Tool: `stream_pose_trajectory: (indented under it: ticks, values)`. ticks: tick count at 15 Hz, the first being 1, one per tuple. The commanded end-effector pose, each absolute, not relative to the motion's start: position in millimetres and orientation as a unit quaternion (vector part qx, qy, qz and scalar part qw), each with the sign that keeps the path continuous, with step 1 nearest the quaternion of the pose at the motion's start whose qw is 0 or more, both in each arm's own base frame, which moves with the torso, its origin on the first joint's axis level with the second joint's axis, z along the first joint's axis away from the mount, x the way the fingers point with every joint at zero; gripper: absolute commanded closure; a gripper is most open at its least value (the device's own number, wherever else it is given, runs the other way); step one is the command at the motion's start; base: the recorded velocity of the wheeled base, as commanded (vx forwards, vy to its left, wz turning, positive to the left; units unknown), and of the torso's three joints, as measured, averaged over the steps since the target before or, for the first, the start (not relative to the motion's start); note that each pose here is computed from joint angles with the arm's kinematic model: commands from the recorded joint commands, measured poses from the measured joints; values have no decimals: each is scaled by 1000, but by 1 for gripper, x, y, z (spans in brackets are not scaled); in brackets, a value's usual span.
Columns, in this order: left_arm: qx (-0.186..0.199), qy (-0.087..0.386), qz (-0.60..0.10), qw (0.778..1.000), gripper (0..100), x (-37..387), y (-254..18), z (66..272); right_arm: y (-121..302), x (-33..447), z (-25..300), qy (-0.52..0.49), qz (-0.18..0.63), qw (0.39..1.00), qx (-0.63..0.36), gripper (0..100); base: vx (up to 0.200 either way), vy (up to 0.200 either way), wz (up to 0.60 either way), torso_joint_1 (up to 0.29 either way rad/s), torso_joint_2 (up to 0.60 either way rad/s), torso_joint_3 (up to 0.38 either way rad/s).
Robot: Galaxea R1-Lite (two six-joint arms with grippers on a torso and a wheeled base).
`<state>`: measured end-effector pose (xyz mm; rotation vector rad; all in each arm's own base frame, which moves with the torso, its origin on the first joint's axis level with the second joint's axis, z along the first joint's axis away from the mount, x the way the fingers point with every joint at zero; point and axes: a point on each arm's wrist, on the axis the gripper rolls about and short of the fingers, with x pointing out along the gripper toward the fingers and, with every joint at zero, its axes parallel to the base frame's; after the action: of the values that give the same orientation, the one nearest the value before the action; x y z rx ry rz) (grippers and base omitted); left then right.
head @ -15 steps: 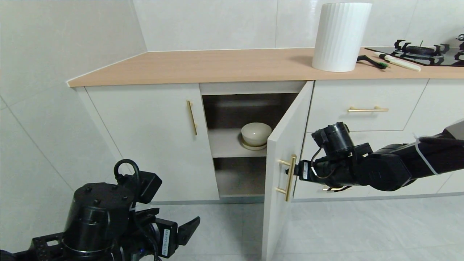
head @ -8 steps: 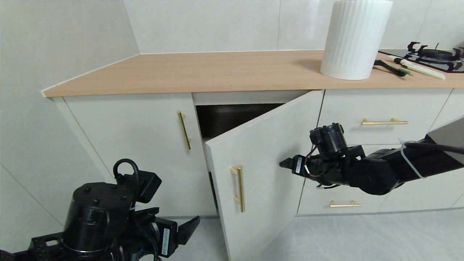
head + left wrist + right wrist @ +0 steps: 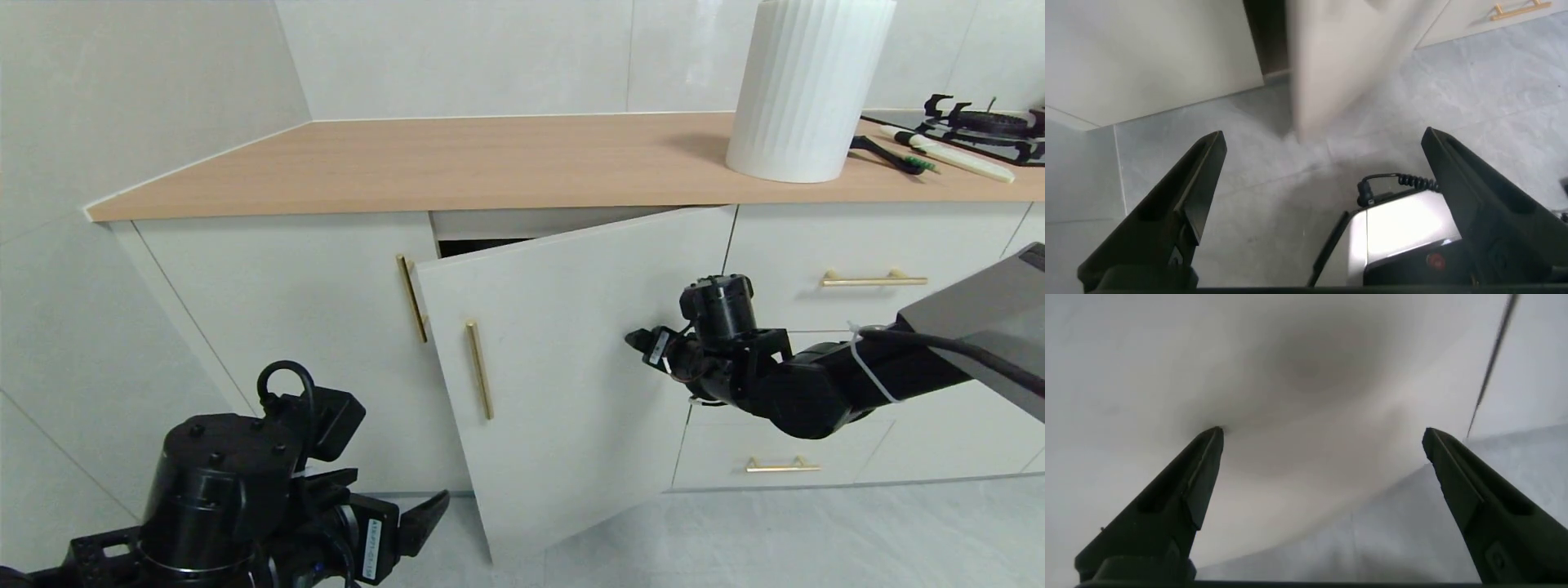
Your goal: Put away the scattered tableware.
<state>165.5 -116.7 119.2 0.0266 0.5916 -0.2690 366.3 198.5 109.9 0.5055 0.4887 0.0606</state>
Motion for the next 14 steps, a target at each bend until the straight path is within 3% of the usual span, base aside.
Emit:
stream_pose_trajectory:
  ticks: [1, 14]
  values:
    - [13, 291, -132, 948, 0, 165, -116, 119, 203, 374, 98, 244, 19, 938, 246, 0, 0, 0, 0, 0, 0, 0]
    - [14, 290, -132, 948, 0, 164, -115, 119, 188, 408, 114, 163, -66, 936, 304, 0, 0, 0, 0, 0, 0, 0]
